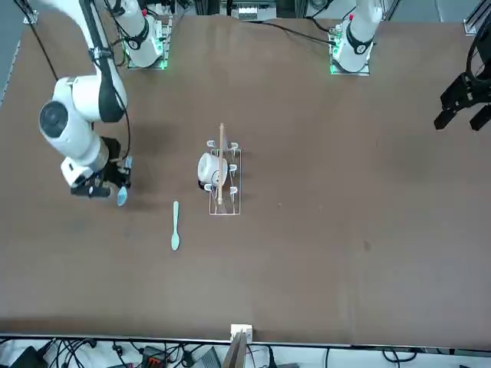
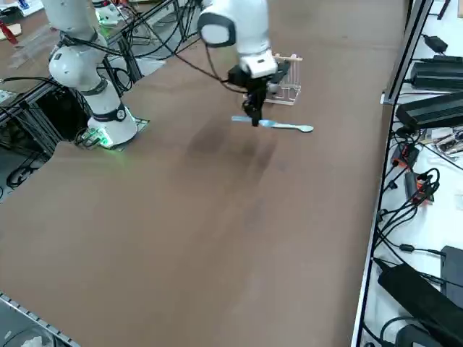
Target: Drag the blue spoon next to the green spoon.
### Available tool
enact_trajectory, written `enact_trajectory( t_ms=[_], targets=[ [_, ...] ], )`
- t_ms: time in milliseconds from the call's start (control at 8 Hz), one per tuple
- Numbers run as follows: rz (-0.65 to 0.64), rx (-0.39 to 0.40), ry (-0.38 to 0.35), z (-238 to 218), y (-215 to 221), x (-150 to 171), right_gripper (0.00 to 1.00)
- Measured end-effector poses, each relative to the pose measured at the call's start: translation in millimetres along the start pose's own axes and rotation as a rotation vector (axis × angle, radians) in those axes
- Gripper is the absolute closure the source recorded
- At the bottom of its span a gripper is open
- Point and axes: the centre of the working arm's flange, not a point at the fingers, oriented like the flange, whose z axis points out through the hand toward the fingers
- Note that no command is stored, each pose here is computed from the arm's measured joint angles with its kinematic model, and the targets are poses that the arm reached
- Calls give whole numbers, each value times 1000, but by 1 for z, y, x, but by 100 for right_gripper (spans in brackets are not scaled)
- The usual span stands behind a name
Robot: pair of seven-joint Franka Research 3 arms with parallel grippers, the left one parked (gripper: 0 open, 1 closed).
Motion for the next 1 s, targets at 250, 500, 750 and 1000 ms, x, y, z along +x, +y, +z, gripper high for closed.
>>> enact_trajectory(
  t_ms=[250,500,750,1000],
  targets=[
    [-16,25,1,9,-33,39,85],
    [-29,32,-15,40,-50,60,85],
    [-18,24,-51,76,-46,67,85],
    [9,40,-90,105,-42,66,85]
  ],
)
